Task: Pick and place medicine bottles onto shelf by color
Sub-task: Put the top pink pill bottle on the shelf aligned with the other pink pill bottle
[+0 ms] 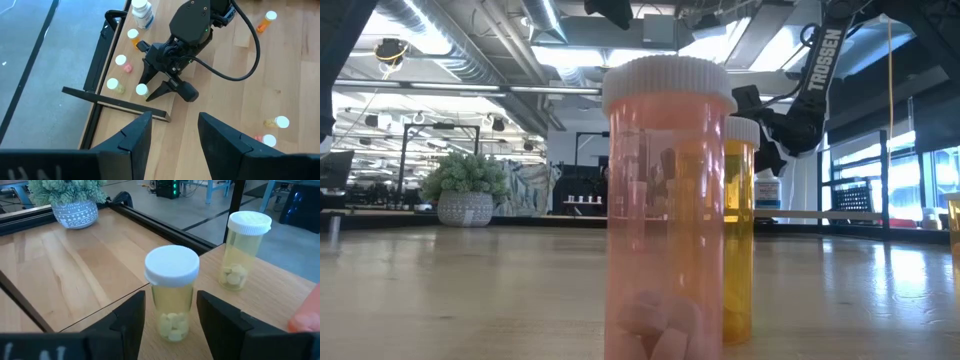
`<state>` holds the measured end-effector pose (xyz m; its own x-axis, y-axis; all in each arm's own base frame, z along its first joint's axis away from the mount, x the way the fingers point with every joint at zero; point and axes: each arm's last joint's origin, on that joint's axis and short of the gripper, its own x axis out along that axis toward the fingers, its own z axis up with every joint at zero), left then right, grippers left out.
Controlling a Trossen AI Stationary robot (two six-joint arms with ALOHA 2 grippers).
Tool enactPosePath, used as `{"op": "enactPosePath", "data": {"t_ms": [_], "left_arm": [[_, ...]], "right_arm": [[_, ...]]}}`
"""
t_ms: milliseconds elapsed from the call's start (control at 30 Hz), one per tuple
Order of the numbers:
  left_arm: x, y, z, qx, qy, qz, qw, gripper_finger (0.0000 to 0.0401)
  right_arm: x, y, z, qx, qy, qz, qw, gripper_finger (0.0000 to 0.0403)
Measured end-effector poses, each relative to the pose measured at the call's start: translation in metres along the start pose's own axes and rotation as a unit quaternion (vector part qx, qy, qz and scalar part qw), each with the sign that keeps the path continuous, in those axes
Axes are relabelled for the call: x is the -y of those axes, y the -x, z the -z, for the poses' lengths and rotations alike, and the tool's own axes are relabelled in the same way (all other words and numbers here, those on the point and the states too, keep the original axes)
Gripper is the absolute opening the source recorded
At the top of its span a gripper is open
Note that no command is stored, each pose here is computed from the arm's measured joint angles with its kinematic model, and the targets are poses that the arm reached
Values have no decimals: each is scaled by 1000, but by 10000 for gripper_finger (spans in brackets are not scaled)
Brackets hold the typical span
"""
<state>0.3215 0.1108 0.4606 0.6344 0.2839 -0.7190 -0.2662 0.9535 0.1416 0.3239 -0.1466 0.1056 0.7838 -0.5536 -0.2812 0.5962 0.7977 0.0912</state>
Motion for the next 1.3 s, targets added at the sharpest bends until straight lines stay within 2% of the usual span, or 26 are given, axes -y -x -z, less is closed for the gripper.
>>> {"op": "enactPosePath", "data": {"t_ms": [533,1300], "left_arm": [[0,0,2,-11,-1,1,1000,154],[0,0,4,-21,1,3,1000,154]], "right_arm": [[-1,2,-9,17,-15,-3,1000,181],[-2,4,-18,44,-7,-6,999,182]]}}
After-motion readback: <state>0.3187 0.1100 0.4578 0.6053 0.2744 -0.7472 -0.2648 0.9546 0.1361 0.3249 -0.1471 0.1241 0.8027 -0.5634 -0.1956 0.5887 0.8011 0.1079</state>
